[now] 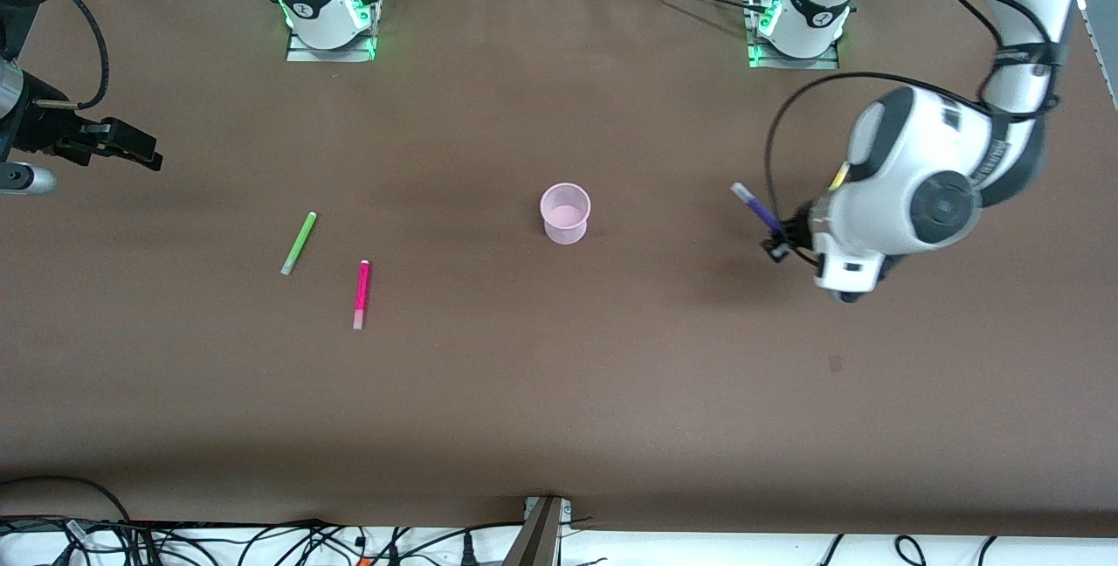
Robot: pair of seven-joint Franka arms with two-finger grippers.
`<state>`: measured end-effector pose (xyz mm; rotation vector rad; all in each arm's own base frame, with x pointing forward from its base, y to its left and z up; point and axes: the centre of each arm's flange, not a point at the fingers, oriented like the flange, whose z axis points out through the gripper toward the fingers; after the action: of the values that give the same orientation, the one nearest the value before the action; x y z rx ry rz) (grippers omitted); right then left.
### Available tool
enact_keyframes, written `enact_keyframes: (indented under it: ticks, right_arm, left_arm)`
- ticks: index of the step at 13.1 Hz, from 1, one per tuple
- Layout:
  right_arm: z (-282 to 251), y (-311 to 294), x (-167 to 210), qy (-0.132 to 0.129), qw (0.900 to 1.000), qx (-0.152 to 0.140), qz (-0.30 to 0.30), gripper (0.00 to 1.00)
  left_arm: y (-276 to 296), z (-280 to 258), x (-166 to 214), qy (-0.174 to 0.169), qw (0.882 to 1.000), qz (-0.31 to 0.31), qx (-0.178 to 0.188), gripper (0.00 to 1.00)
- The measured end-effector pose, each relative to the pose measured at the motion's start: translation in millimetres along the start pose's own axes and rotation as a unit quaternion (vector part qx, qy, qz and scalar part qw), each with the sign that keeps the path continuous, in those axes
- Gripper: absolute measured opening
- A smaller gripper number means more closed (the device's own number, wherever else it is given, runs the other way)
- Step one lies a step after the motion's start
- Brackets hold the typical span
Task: Organize pens into pink holder with both arms
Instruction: 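Carry the blue pen with the left gripper over the pink cup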
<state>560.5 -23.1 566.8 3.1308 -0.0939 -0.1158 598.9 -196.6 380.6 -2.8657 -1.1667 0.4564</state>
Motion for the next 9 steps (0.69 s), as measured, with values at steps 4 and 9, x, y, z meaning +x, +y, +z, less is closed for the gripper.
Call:
enact_keyframes:
  ticks: [4,9]
  right_arm:
    - [0.5,0.0,0.2,0.000,1.000,0.000,0.000,1.00]
    - [3.3,2.4,1.5,-0.003,1.000,-0.001,0.002,1.00]
  left_arm:
    - [65.8,-6.9,-105.9,0.043,0.996,-0.072,-0.042,0.22]
    - [118.1,48.4,-206.1,0.174,0.971,-0.146,-0.070,0.22]
